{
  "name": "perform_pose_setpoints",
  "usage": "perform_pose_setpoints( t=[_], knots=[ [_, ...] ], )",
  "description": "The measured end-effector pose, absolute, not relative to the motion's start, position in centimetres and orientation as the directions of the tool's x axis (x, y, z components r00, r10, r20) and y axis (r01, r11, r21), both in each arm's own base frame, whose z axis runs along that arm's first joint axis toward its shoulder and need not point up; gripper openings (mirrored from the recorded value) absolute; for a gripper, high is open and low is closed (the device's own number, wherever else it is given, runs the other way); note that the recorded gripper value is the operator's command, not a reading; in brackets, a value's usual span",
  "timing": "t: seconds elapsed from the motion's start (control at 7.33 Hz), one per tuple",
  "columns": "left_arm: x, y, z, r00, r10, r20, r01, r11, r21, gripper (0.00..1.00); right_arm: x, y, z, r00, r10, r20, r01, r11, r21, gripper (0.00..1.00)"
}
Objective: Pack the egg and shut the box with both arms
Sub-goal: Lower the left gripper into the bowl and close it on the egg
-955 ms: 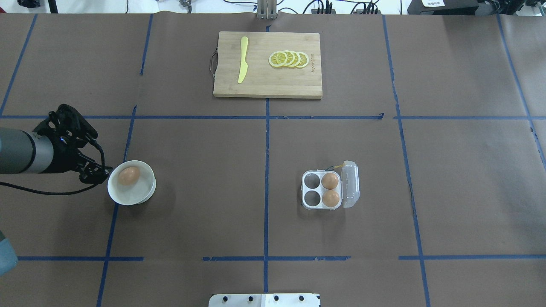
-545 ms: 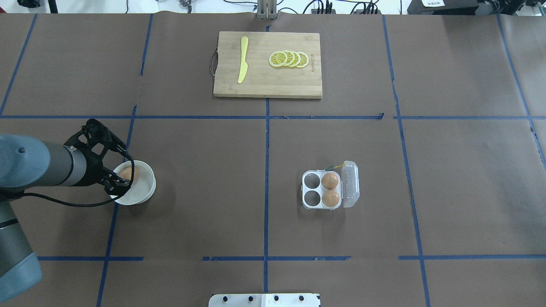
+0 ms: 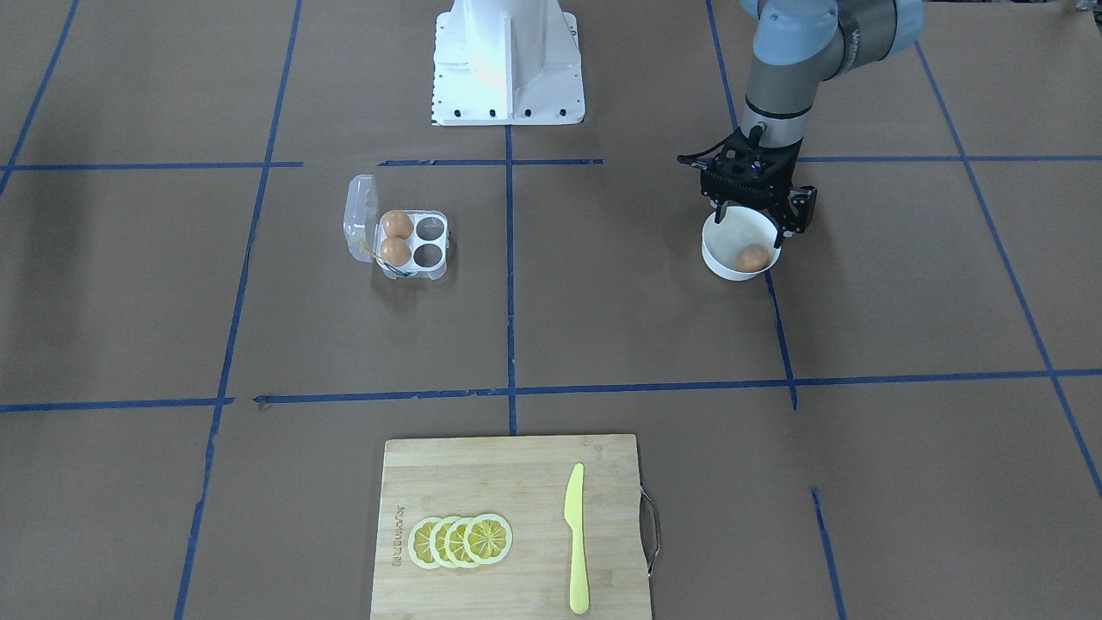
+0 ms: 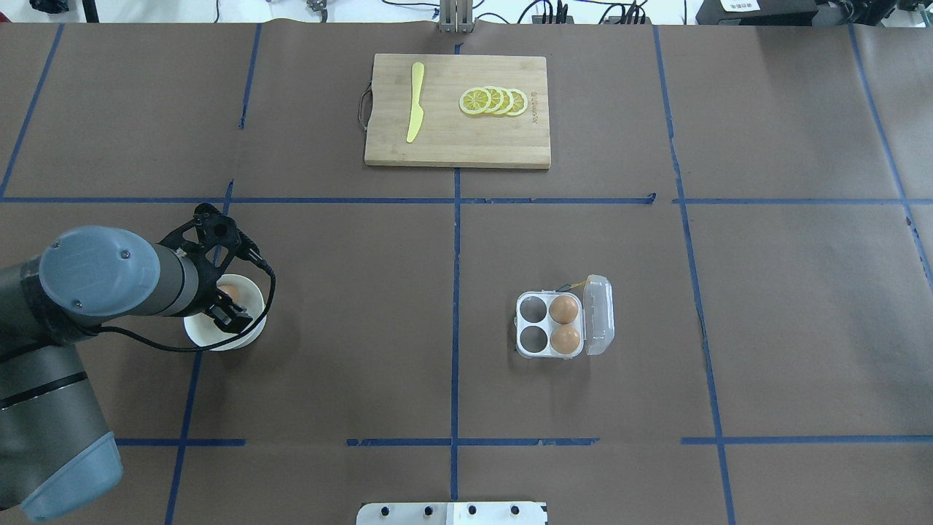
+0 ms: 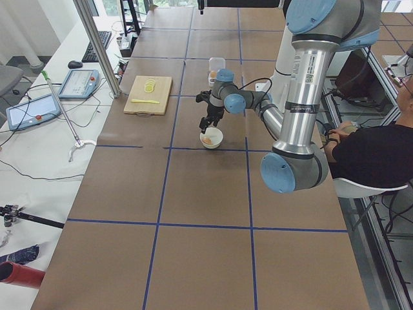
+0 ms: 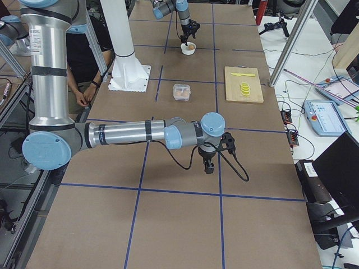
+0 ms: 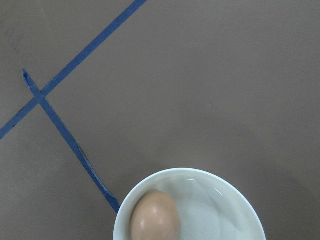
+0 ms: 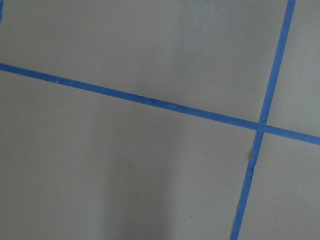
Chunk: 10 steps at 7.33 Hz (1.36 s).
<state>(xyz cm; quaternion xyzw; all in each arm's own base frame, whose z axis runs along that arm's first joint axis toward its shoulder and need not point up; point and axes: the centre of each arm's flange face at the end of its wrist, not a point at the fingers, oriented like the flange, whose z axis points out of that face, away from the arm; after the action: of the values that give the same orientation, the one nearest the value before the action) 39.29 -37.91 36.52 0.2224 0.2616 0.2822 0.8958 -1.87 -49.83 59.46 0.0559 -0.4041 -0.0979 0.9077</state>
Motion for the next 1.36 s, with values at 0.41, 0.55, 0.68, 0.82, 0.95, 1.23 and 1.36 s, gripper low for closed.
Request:
perform_pose_setpoints(
  t=[0.41, 0.55, 0.68, 0.82, 0.95, 1.23, 1.36],
  knots=[
    [40.2, -38.1, 37.8, 0.711, 0.625, -0.322, -0.408, 0.739, 0.536, 0.79, -2.0, -49.8, 59.5, 0.654, -0.223, 0.723, 0.136, 0.975, 0.178, 1.00],
    [40.7, -37.9, 38.3, 0.709, 0.629, -0.319, -0.417, 0.739, 0.529, 0.79, -2.1, -49.8, 59.6, 0.654, -0.223, 0.723, 0.137, 0.975, 0.177, 1.00],
    [41.0, -37.8, 38.7, 0.708, 0.631, -0.316, -0.425, 0.739, 0.523, 0.76, -2.1, -49.8, 59.6, 0.654, -0.223, 0.723, 0.137, 0.975, 0.177, 1.00],
    [41.3, -37.7, 38.9, 0.707, 0.633, -0.315, -0.430, 0.739, 0.519, 0.75, -2.2, -49.8, 59.6, 0.653, -0.224, 0.723, 0.139, 0.974, 0.177, 1.00],
    [41.5, -37.6, 39.1, 0.706, 0.635, -0.314, -0.434, 0.738, 0.517, 0.75, -2.2, -49.8, 59.6, 0.653, -0.225, 0.723, 0.140, 0.974, 0.177, 1.00],
    [42.1, -37.8, 39.3, 0.706, 0.635, -0.313, -0.438, 0.739, 0.512, 0.72, -2.3, -49.8, 59.6, 0.653, -0.226, 0.723, 0.141, 0.974, 0.177, 1.00],
    [42.3, -37.9, 39.3, 0.706, 0.636, -0.312, -0.439, 0.739, 0.511, 0.72, -2.3, -49.8, 59.6, 0.653, -0.225, 0.723, 0.141, 0.974, 0.176, 1.00]
  ],
)
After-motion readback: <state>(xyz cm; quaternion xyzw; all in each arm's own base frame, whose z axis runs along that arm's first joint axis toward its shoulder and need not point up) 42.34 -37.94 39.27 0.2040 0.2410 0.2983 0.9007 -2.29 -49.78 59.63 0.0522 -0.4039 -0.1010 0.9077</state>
